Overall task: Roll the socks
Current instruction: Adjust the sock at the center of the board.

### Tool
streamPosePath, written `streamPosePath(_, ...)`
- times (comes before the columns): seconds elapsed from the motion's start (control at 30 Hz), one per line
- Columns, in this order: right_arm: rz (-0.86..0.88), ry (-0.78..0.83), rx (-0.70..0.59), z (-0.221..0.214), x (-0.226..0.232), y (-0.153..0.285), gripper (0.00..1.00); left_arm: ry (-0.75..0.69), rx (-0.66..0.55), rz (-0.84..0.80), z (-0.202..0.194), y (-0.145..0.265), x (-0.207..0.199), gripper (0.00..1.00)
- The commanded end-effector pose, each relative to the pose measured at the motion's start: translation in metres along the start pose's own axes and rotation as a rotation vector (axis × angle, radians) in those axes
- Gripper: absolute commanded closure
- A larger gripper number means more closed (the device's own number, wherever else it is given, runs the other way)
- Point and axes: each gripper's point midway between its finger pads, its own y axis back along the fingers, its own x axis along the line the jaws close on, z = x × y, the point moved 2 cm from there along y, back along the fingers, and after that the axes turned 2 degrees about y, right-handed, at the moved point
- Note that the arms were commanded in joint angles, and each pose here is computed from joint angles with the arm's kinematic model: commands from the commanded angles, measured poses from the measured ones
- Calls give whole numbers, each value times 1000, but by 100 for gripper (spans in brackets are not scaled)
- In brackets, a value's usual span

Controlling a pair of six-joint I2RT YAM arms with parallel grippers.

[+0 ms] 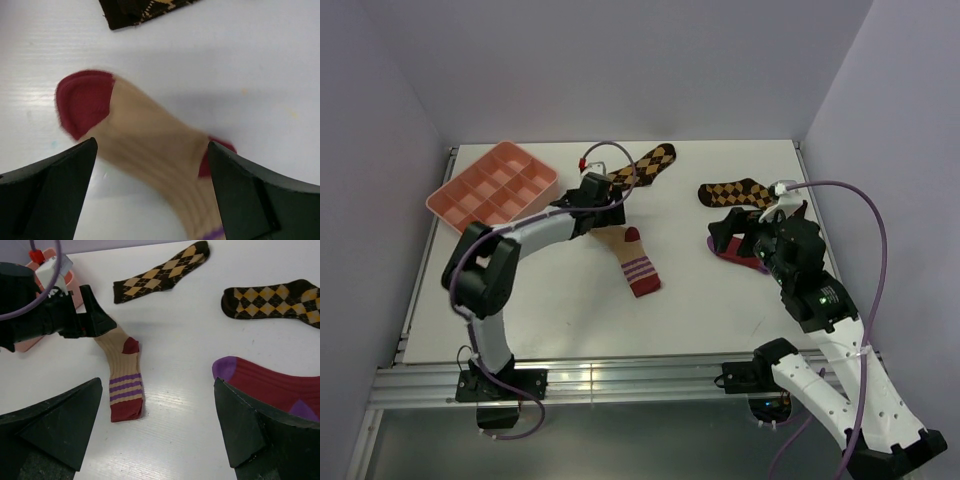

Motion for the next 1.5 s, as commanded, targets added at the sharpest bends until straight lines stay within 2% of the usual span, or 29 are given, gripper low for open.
streamPosePath(0.0, 107, 21, -13, 4, 17, 0, 0, -200, -159, -163, 42, 73, -21, 1)
streamPosePath(0.13, 100, 14, 13, 2, 17, -7, 0, -479, -163, -231, 3, 111, -30, 3)
streamPosePath(0.17, 96, 16, 16, 1, 17, -8, 0, -528, -145, -286, -15, 120, -43, 3)
streamPosePath(0.37, 77, 9, 16, 0, 14, -8, 0, -656, -31, -403, -88, 140, -56, 9)
streamPosePath(0.7, 50, 1, -2, -8, 6, 5, 3, -887, 35, -393, -138, 140, -68, 17)
streamPosePath(0.93, 26, 11, -23, -4, 1, 11, 4, -925, 85, -404, -161, 134, -79, 30)
streamPosePath(1.3, 8, 18, -35, -1, -2, 15, 5, -887, 156, -465, -185, 110, -111, 37)
streamPosePath(1.47, -3, 22, -36, -1, -4, 16, 5, -860, 134, -500, -180, 103, -137, 39)
